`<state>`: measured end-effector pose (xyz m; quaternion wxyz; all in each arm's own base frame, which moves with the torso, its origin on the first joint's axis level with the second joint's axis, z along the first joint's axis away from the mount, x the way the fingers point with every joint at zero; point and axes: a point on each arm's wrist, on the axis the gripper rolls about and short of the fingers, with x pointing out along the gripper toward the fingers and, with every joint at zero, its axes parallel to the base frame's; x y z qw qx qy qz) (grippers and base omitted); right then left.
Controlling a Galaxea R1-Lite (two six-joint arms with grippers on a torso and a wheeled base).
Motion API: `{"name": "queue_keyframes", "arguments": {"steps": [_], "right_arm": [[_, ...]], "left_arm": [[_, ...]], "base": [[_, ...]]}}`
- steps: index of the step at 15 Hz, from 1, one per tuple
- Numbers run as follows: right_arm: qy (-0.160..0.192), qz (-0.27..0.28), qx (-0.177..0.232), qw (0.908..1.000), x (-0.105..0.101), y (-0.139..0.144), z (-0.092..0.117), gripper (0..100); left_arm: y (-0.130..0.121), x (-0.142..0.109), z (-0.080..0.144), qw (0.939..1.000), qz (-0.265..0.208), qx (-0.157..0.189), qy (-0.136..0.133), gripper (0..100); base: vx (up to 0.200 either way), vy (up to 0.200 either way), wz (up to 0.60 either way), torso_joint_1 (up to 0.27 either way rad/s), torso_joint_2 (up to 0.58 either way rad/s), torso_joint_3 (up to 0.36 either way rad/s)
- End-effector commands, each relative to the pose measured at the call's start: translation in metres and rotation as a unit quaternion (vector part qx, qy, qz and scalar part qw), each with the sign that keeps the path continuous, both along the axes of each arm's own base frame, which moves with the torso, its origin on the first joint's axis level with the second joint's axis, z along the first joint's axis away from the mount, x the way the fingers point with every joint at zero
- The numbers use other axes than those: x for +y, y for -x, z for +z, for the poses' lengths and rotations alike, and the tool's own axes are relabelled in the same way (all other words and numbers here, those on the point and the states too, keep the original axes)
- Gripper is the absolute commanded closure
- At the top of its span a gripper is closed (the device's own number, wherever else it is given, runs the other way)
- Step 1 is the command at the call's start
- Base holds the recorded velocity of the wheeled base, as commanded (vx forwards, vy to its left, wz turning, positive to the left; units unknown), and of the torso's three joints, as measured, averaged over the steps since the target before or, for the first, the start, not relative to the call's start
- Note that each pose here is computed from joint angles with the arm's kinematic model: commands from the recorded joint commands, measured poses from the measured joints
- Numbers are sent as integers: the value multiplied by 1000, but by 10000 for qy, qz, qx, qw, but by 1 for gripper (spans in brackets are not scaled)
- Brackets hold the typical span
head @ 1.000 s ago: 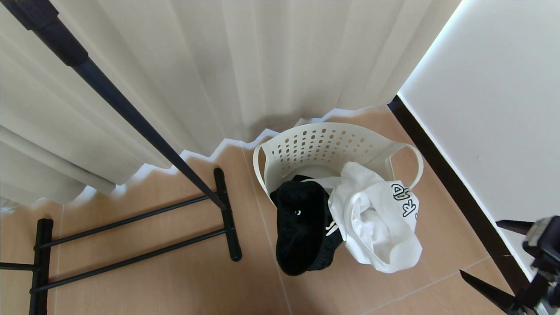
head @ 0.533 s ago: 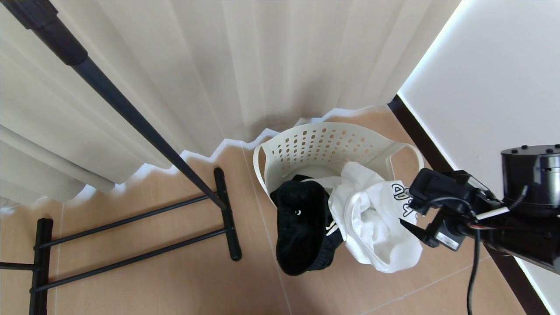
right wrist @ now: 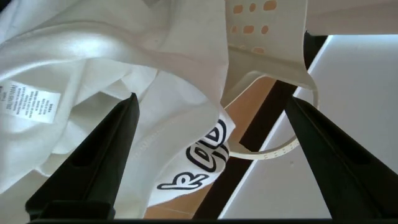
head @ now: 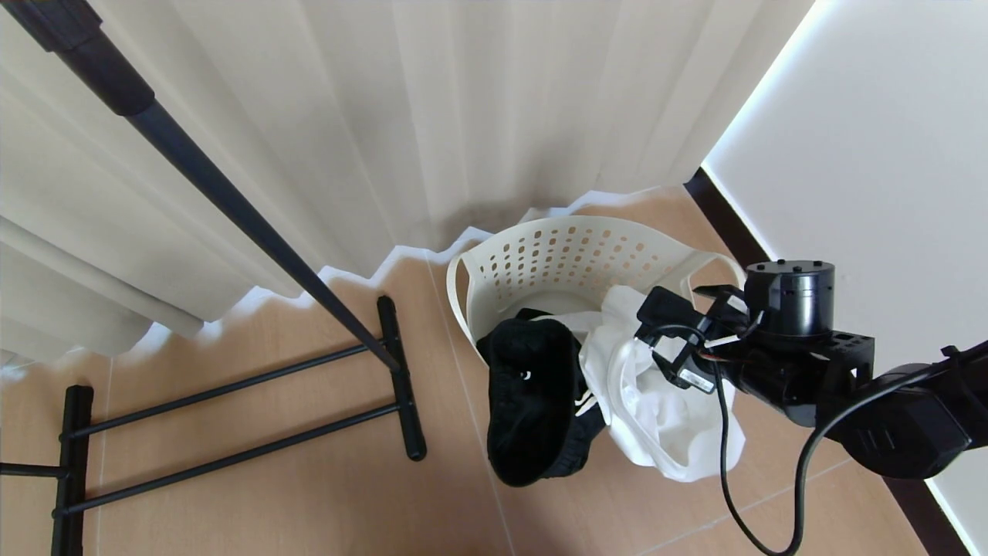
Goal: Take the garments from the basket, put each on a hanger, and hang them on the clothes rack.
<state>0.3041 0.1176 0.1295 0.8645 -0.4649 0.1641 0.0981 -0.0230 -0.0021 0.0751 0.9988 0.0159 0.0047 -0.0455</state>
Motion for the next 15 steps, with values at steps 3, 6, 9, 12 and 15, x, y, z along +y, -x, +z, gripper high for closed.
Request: {"name": "queue_keyframes", "arguments": {"steps": [3, 6, 9, 12, 15], "right_arm": [[0, -113, 5, 9999, 1, -21, -7, 0], [14, -155, -9, 9999, 4, -31, -11, 0], [-57, -143, -156, 9998, 7, -36, -4, 0], [-80, -90, -136, 9998, 11, -40, -8, 0], [-134, -83, -263, 9995, 13, -46, -13, 0]], "left_arm": [[0, 0, 0, 10000, 2, -1, 1, 0], [0, 0, 0, 10000, 2, -1, 1, 0], [0, 0, 0, 10000, 2, -1, 1, 0], [0, 0, 0, 10000, 2, 0, 8, 0], [0, 0, 0, 10000, 2, 0, 8, 0]], "base": [[0, 0, 0, 0, 0, 0], [0, 0, 0, 0, 0, 0], [0, 0, 0, 0, 0, 0], [0, 0, 0, 0, 0, 0], [0, 0, 0, 0, 0, 0]]}}
